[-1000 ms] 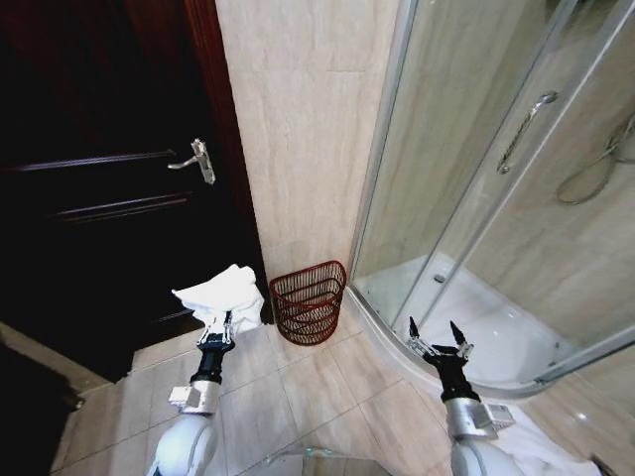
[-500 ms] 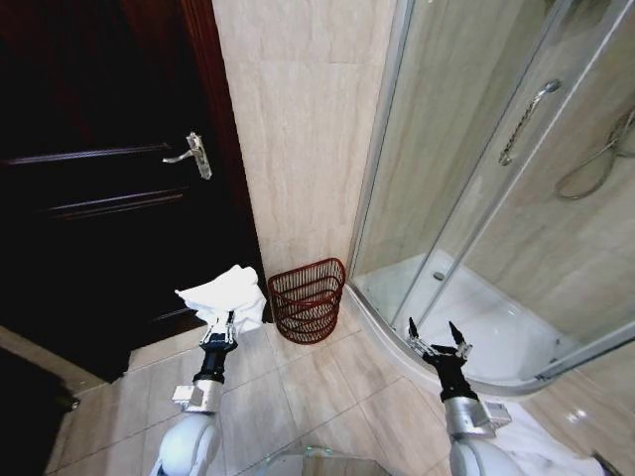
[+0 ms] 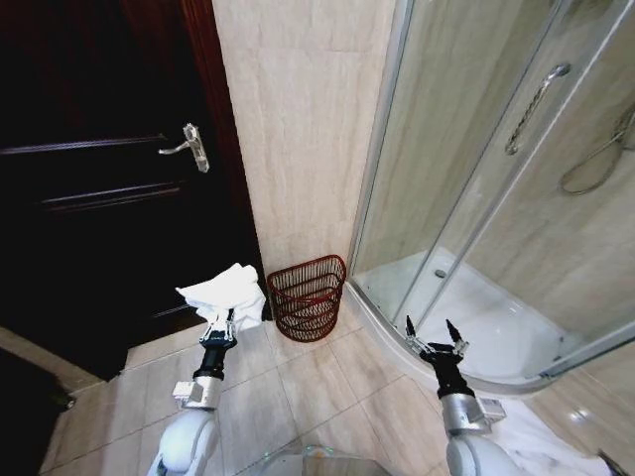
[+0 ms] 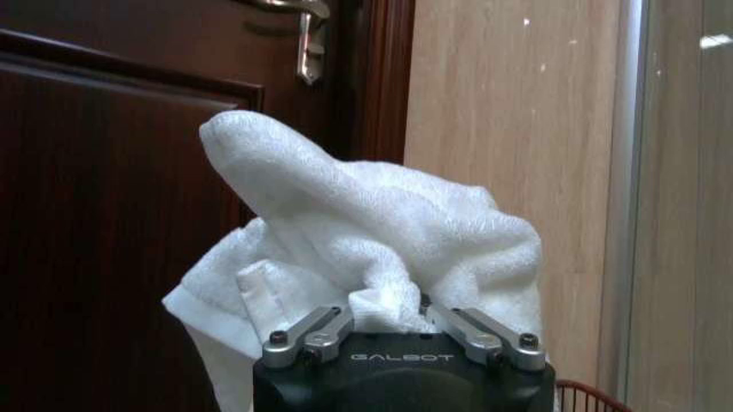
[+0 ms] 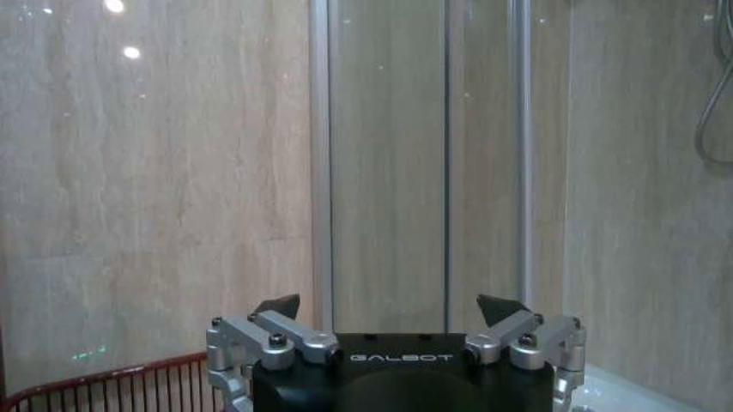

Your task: Discard the used towel into the hamper.

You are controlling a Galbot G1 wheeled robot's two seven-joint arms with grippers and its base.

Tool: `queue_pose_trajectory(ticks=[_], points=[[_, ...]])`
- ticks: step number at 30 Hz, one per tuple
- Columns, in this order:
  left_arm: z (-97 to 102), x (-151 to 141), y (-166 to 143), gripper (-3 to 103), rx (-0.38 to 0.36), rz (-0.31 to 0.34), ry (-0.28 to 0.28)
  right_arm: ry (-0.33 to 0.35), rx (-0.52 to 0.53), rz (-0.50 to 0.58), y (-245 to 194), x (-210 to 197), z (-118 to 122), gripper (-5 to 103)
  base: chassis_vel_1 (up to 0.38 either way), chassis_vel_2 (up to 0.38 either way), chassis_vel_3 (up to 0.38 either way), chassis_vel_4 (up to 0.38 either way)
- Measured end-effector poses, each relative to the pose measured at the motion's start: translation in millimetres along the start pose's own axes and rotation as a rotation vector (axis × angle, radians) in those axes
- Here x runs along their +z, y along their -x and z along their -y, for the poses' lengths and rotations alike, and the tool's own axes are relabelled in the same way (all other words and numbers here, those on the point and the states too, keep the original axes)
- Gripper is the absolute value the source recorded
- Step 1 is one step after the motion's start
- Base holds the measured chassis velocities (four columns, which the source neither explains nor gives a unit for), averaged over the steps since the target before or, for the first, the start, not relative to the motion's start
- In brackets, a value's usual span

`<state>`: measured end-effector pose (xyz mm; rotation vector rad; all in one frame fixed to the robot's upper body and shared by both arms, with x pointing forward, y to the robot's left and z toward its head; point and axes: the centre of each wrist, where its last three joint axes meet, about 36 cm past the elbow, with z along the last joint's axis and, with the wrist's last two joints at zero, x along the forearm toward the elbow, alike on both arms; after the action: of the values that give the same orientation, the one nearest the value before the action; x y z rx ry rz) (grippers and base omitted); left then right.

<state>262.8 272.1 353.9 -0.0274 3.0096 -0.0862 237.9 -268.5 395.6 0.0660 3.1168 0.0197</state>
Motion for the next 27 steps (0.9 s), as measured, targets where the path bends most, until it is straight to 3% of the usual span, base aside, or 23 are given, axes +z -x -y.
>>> queue_pose_trajectory(ticks=[27], points=[[-3.8,4.6,3.3,12,0.006,0.010,0.000,-0.010,-0.001,-0.004,-0.9,1.3,0.2,100,0.000,0.000,0.000,0.000]])
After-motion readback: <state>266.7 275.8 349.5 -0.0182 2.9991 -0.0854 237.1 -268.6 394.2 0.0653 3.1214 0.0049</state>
